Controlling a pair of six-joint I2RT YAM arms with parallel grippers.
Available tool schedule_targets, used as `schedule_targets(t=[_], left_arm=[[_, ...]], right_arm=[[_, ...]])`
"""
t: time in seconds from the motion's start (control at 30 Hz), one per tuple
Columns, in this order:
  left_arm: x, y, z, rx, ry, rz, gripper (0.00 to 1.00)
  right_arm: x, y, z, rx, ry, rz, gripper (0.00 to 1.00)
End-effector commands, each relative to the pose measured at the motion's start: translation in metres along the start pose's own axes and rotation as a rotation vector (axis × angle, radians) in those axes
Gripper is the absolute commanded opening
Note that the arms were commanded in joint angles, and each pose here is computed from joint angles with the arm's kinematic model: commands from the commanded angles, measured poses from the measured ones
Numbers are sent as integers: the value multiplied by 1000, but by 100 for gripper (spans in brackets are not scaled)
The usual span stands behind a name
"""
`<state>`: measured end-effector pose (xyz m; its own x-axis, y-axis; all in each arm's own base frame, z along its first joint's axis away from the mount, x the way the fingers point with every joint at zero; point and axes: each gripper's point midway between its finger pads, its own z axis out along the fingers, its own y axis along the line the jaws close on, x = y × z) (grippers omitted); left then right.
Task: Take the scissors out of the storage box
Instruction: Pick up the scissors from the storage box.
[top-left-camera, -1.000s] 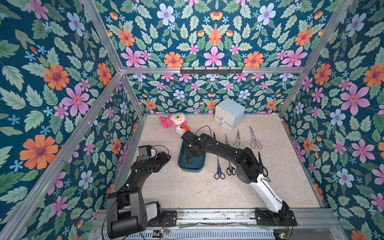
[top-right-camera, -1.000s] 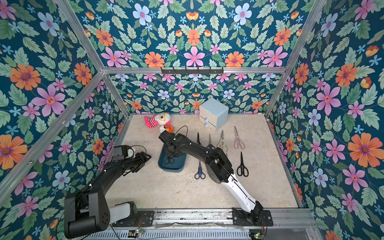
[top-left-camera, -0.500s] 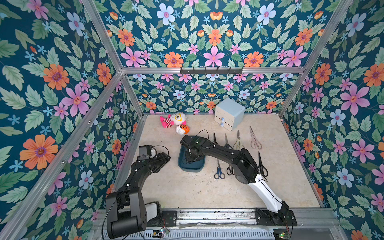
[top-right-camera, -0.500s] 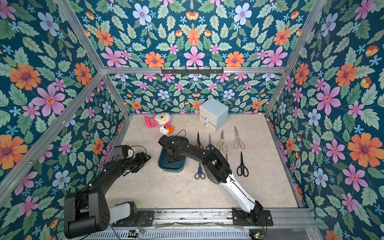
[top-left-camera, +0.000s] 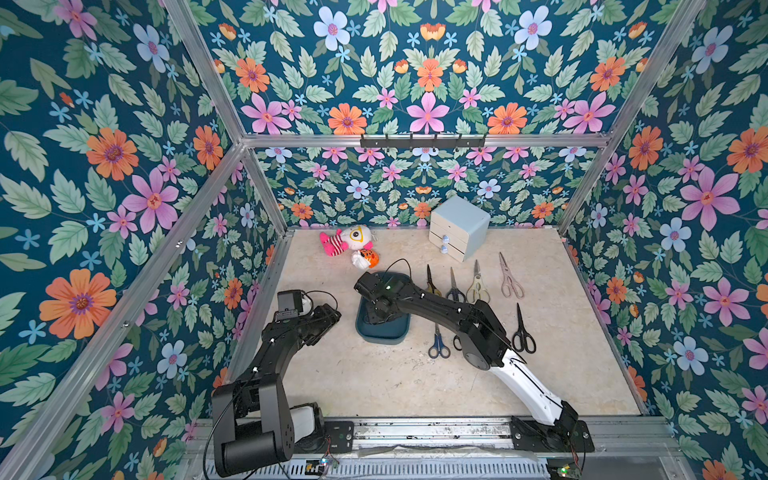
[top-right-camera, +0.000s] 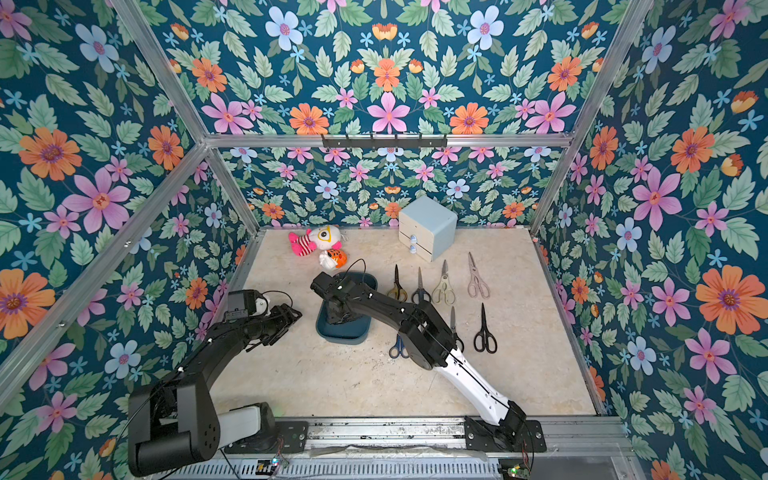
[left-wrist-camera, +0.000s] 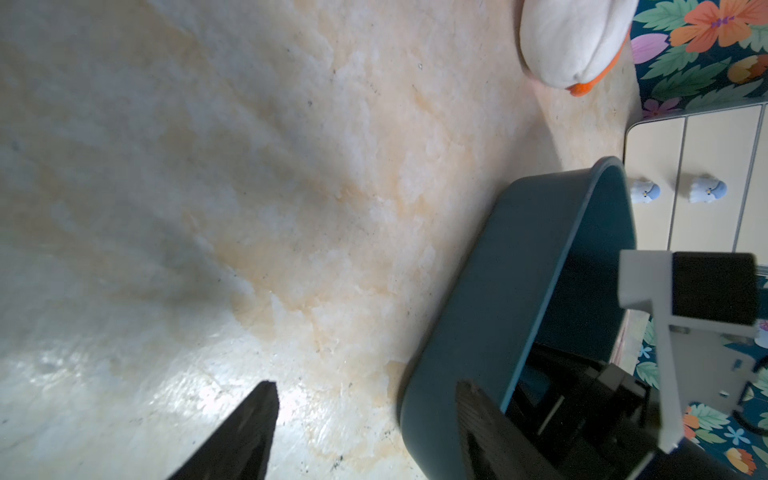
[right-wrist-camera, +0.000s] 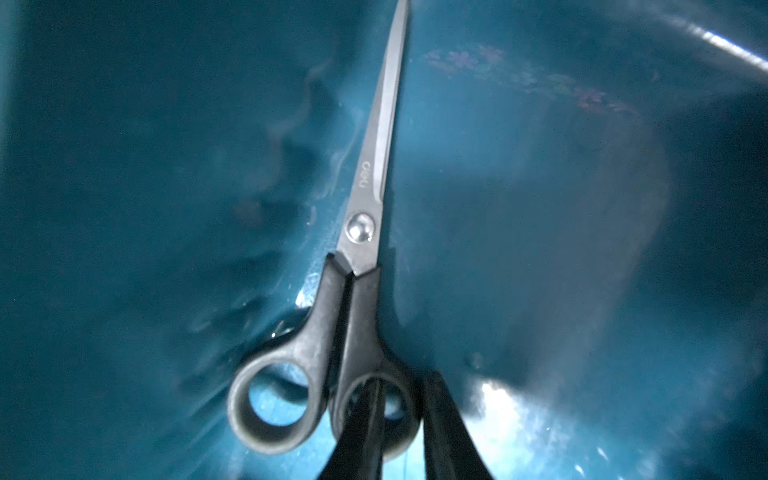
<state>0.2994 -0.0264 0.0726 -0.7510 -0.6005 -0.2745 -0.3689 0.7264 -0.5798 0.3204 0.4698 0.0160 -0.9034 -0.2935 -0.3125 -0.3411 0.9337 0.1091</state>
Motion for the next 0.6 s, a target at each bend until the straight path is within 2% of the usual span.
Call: schedule_targets(t=[0.0, 0.13, 0.3, 0.4, 0.57], left_arm=[[-1, 2, -1, -16, -5, 16, 72], [-1, 2, -2, -14, -8, 16, 72], [-1, 2, -3, -14, -11, 10, 72], [-2, 1, -4, -13, -18, 9, 73], [-4, 2, -5, -21, -26, 9, 73]], right_arm=[[34, -25, 18, 99, 121, -31, 22], [45, -42, 21, 164, 148, -63, 22], [50, -45, 22, 161, 143, -70, 10], [43, -42, 18, 144, 115, -75, 0], [19, -35, -5, 132, 35, -102, 0]])
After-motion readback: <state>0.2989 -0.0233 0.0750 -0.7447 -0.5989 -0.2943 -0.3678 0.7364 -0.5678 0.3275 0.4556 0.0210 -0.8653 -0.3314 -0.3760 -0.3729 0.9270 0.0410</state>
